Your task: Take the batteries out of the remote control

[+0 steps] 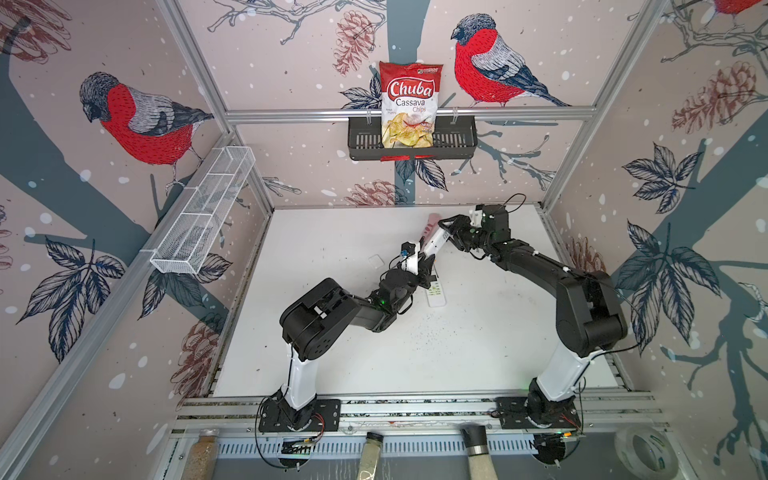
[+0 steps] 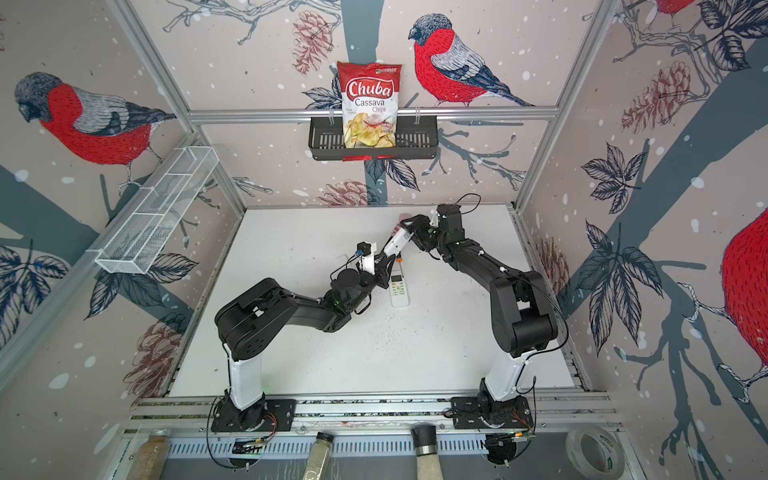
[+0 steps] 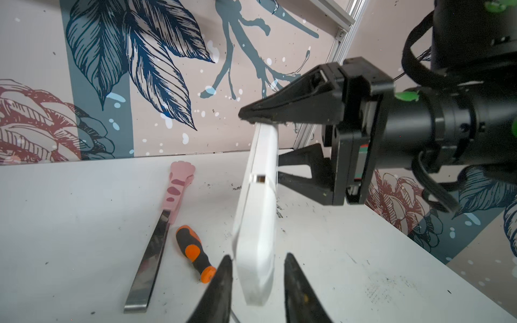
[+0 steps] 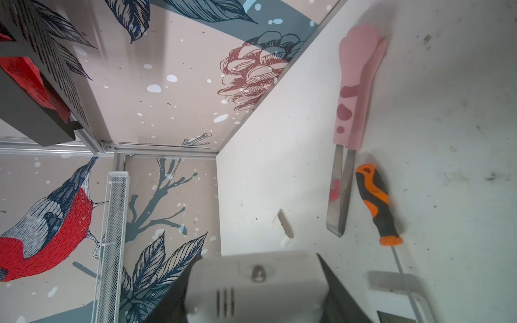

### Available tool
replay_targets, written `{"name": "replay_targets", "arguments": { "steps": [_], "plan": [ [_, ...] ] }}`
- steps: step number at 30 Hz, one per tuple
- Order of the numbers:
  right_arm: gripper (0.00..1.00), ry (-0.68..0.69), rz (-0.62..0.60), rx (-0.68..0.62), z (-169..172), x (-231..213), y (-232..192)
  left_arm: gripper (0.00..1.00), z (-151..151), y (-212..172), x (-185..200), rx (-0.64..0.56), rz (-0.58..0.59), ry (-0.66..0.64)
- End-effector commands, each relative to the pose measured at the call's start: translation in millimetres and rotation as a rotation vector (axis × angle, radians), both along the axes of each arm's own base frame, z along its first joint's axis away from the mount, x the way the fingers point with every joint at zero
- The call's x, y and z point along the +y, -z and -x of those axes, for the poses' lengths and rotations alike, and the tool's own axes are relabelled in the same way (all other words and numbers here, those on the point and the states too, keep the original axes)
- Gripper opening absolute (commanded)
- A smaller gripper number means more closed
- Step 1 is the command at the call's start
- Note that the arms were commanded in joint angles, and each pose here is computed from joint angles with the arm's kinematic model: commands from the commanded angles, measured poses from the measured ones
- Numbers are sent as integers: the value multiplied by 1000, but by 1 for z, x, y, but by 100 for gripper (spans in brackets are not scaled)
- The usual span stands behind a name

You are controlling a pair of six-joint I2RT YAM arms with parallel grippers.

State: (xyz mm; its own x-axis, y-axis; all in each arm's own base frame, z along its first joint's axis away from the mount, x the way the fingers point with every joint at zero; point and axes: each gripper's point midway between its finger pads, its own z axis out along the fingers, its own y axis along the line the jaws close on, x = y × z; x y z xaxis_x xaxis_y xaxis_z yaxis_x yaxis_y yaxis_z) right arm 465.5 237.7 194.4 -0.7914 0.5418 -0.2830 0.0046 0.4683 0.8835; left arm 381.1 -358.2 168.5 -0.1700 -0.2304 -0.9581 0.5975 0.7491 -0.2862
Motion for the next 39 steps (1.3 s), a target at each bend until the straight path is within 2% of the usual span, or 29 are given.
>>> {"name": "replay_targets", "arguments": {
  "steps": [1,3,15,30,39],
  "plan": [
    [23,6,-8,-59,-5,0,-14,44,4,-16,2,-39,42,13],
    [23,6,-7,-59,-5,0,-14,47,6,-16,4,-41,46,14],
    [22,7,-13,-57,-4,0,-11,45,4,-22,-6,-49,59,47],
    [21,12,-17,-51,-8,0,-5,40,12,-31,-19,-55,93,111],
    [21,17,-12,-41,-10,-2,1,37,15,-23,-24,-39,94,119]
  ]
}}
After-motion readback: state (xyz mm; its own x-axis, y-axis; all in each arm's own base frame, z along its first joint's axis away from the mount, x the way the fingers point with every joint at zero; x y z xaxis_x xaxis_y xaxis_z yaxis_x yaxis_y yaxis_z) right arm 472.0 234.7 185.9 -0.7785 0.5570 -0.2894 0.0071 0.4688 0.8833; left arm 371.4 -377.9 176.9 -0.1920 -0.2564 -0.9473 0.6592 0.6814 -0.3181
